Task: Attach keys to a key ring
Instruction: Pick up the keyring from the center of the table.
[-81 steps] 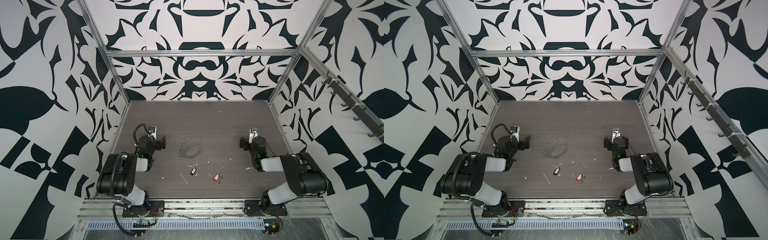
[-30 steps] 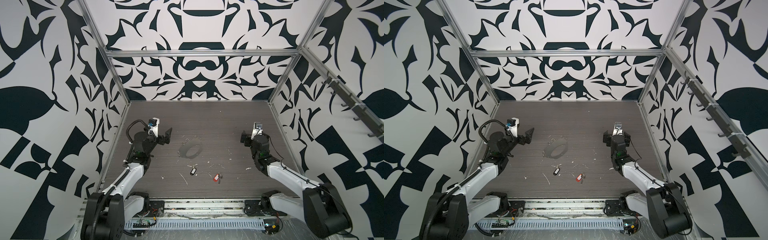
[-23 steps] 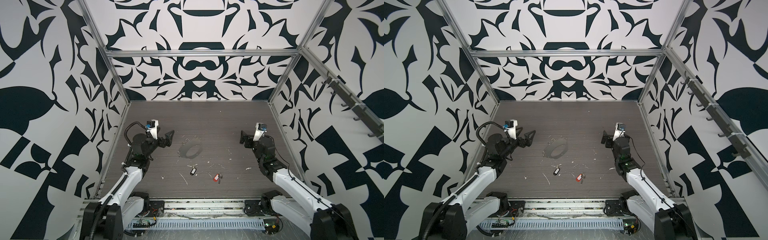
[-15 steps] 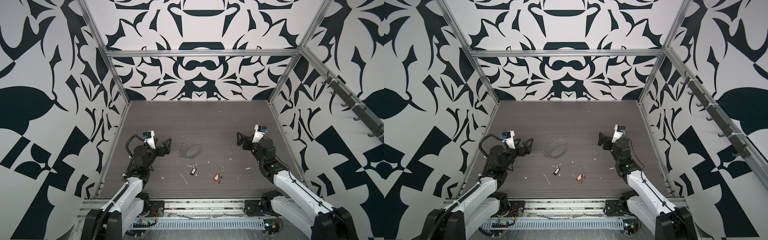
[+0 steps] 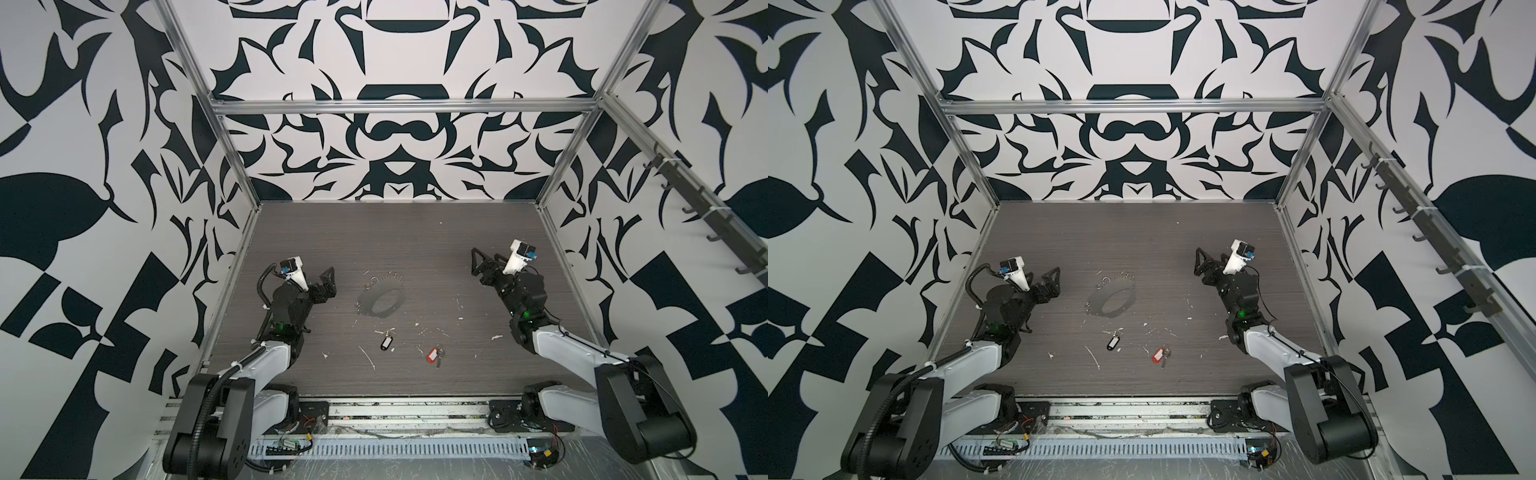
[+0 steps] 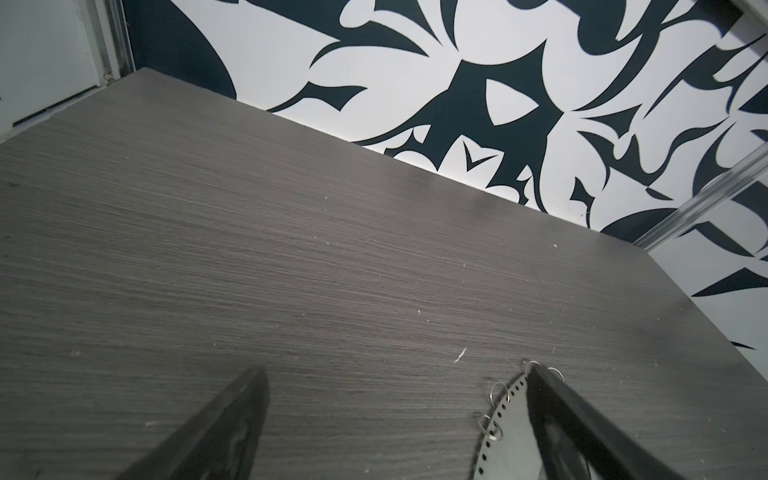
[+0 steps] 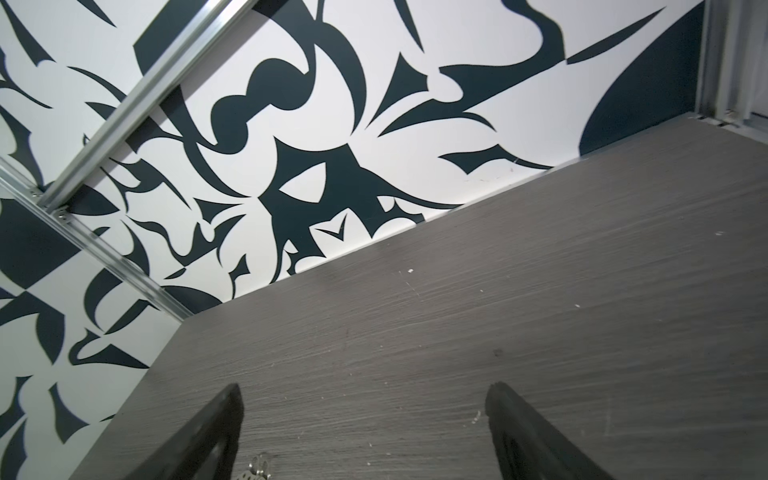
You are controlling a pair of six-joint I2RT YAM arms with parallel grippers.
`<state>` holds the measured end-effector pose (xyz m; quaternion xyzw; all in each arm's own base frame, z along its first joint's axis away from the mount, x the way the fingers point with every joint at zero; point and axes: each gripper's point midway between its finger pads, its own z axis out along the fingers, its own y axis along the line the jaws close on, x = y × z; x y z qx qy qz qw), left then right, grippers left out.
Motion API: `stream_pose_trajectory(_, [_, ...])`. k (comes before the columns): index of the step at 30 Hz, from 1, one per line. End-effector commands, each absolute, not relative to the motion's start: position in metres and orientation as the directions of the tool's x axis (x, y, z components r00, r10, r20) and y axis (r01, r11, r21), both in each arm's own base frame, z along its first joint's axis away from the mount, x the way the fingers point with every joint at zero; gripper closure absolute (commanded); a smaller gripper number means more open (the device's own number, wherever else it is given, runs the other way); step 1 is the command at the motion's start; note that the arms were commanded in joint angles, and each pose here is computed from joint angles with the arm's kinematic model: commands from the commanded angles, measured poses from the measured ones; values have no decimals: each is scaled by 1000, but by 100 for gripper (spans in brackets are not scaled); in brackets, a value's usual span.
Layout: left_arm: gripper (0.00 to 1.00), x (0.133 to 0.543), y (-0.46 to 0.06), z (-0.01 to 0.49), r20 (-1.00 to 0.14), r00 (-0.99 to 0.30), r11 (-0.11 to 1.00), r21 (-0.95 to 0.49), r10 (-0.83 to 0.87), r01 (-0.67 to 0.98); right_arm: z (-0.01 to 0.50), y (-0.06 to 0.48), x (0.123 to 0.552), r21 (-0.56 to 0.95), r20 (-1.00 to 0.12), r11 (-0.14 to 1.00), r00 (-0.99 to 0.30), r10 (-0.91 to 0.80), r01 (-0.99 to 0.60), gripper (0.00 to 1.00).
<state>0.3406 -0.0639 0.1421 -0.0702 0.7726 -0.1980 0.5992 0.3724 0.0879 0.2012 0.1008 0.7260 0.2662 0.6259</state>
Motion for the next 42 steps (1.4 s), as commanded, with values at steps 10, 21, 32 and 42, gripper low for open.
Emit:
stream_pose_trajectory(10, [14, 360, -88, 135, -881, -354, 886, -406, -314, 223, 179, 195, 368, 397, -856, 868, -462, 232, -299, 20])
stream_pose_trajectory(21, [23, 349, -101, 139, -882, -360, 856, -418, -303, 303, 119, 248, 357, 380, -782, 852, -617, 88, -359, 34])
stream_pose_trajectory(32, [27, 348, -105, 141, -886, -356, 845, -418, -298, 332, 91, 277, 384, 388, -733, 824, -680, 6, -412, 40])
stream_pose_trajectory(42, [29, 351, -102, 139, -884, -355, 854, -419, -305, 309, 67, 286, 406, 443, -682, 810, -731, 27, -384, 50])
